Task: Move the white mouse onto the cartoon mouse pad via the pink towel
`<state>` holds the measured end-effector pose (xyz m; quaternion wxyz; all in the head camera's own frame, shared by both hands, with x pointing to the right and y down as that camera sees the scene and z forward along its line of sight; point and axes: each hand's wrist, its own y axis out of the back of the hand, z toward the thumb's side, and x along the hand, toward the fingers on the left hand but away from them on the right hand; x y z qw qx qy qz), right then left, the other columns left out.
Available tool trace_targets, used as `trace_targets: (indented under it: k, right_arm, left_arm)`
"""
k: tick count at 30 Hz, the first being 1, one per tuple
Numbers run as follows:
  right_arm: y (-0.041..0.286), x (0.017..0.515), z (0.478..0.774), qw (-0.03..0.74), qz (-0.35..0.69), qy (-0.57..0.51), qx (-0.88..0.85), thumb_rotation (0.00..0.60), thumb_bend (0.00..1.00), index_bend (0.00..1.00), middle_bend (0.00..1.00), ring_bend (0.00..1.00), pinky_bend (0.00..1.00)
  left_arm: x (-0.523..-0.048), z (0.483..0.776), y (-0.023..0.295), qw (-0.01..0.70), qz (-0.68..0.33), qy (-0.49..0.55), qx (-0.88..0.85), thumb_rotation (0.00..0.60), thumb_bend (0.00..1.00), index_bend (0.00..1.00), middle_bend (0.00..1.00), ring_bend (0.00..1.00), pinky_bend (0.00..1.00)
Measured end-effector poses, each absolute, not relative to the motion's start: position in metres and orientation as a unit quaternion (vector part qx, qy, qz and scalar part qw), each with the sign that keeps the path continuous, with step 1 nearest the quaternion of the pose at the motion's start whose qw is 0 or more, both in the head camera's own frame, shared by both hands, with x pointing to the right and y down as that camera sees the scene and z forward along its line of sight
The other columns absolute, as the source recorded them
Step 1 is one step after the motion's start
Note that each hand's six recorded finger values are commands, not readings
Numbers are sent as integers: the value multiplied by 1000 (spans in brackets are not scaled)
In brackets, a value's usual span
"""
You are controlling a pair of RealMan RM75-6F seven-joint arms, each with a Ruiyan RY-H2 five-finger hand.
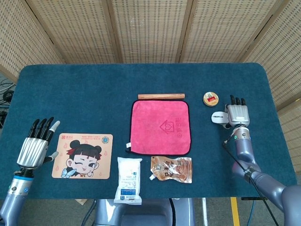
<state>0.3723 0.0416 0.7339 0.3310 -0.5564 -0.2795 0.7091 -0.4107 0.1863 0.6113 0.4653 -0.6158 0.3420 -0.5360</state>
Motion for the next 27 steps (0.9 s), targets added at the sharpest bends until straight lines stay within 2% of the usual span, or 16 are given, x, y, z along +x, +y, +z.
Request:
trace_targets:
  k: [16, 27]
  right_arm:
    - [51, 344, 703, 338, 689, -300, -567, 600, 361, 565, 4, 0, 0]
    - [61, 286, 682, 341, 663, -315, -587, 600, 362, 582, 14, 0, 0]
  left_arm:
    - [-408, 603, 189, 464, -520, 349, -627, 600, 33, 0, 0, 0, 0]
    - [-403, 602, 192, 461, -508, 347, -640, 600, 33, 0, 0, 0, 0]
